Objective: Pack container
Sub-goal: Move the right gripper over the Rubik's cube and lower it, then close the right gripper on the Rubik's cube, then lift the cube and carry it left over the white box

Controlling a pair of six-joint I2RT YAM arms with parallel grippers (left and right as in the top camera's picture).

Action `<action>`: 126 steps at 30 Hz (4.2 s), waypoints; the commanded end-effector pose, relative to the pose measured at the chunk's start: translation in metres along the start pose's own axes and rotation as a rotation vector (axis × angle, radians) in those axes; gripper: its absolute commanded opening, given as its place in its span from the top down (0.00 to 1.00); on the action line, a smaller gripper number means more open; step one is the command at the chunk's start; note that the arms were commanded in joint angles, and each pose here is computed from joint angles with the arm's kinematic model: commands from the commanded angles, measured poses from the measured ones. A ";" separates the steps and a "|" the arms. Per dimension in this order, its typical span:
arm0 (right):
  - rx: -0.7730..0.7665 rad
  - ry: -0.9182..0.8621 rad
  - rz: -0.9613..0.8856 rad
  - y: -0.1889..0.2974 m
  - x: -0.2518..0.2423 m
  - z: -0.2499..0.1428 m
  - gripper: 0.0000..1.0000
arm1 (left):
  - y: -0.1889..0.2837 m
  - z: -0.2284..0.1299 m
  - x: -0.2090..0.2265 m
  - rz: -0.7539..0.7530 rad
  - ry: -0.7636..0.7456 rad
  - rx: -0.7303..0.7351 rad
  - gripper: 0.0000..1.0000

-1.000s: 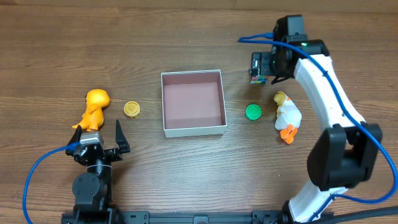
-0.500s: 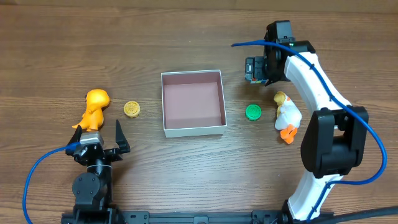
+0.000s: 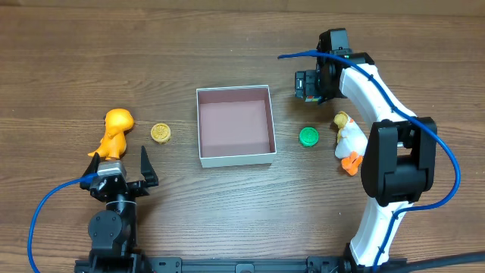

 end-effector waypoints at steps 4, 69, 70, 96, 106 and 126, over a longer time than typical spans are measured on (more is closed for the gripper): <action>-0.063 0.013 -0.005 0.005 0.003 0.011 0.00 | 0.000 -0.001 0.001 0.002 -0.025 0.000 0.00; -0.067 0.037 -0.029 -0.014 0.002 0.011 0.40 | 0.000 -0.001 0.001 0.002 -0.025 0.000 0.00; -0.067 0.037 -0.029 -0.014 0.002 0.011 0.41 | 0.000 -0.001 0.001 0.002 -0.025 0.000 0.00; -0.158 -0.007 0.008 0.099 0.022 0.067 0.67 | 0.000 -0.001 0.000 0.002 -0.025 0.001 0.00; -0.148 -0.111 0.068 0.194 0.047 0.053 0.68 | 0.000 -0.001 0.001 0.002 -0.025 0.000 0.00; 0.052 -0.068 0.052 0.211 0.125 -0.029 0.68 | 0.000 -0.001 0.001 0.002 -0.025 0.000 0.00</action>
Point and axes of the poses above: each gripper's point midway between its finger pads, its own y axis back along the fingers, its own x axis along the line the jaws close on, z = x × y, the point moved 10 cm from there along y, back along the fingers, and after that the axes turned 15 degrees about -y, right-handed, at the moved point
